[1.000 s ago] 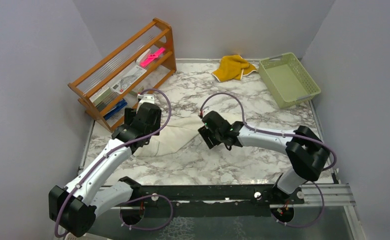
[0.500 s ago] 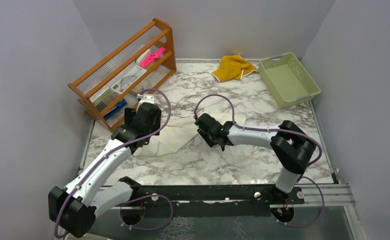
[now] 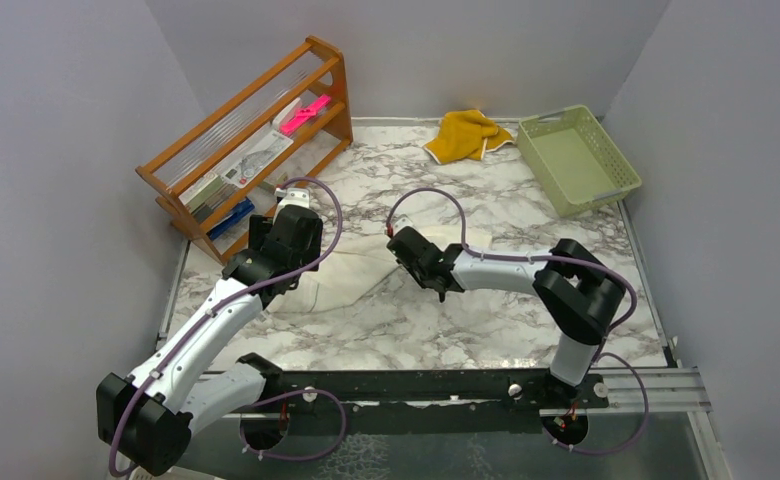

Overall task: Roll the towels
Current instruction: Flatten out the towel at the center of the board.

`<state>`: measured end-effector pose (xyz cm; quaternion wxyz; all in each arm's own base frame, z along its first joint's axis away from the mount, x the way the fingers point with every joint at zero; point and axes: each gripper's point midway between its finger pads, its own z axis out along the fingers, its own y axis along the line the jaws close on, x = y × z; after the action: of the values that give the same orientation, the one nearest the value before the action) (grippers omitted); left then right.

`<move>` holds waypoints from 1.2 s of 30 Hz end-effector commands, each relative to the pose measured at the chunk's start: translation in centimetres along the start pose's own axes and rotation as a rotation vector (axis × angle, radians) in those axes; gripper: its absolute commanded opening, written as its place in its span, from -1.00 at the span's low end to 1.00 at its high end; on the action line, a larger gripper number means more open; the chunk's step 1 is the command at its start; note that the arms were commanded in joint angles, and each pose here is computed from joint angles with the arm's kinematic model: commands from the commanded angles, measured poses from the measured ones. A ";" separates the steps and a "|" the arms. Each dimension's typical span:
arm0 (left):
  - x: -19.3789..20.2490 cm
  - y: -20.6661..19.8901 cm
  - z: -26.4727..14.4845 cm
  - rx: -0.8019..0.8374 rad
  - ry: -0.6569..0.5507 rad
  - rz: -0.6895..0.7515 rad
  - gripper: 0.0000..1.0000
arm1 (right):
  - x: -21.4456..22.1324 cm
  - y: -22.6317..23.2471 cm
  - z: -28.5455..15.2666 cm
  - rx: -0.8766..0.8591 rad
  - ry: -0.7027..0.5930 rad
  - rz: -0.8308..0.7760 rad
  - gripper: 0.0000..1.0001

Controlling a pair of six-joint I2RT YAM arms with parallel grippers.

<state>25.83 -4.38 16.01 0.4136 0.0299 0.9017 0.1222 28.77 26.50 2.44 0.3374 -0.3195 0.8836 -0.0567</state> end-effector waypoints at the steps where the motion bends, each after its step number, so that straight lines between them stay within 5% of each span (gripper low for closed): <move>1: -0.8 0.2 -0.3 0.005 -0.033 -0.016 0.73 | -2.6 -1.7 -1.8 0.054 -0.102 0.058 -0.98; 9: -1.2 0.4 -0.7 0.008 -0.052 -0.035 0.73 | -10.9 -6.2 -8.6 0.004 -0.383 0.250 -0.98; 12: -1.5 0.3 -0.6 0.011 -0.053 -0.037 0.73 | -12.4 -7.6 -9.0 -0.011 -0.395 0.234 -0.98; 13: -1.5 0.2 -0.6 0.013 -0.051 -0.036 0.73 | -11.9 -7.5 -8.5 -0.003 -0.356 0.214 -0.87; 16: -1.4 0.1 -0.5 0.015 -0.052 -0.040 0.73 | -9.3 -5.5 -6.1 -0.036 -0.231 0.149 -0.07; 19: -1.3 -0.1 -0.4 0.026 -0.051 -0.042 0.73 | -7.4 -2.9 -4.1 -0.077 -0.167 0.097 0.11; 36: -1.1 -0.4 0.2 0.024 -0.035 -0.030 0.73 | -3.5 2.2 1.9 -0.187 0.003 -0.006 -0.03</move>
<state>26.23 -4.52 16.37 0.4237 0.0244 0.8982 0.1149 30.68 29.52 2.73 0.3104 -0.3402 0.8876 0.0110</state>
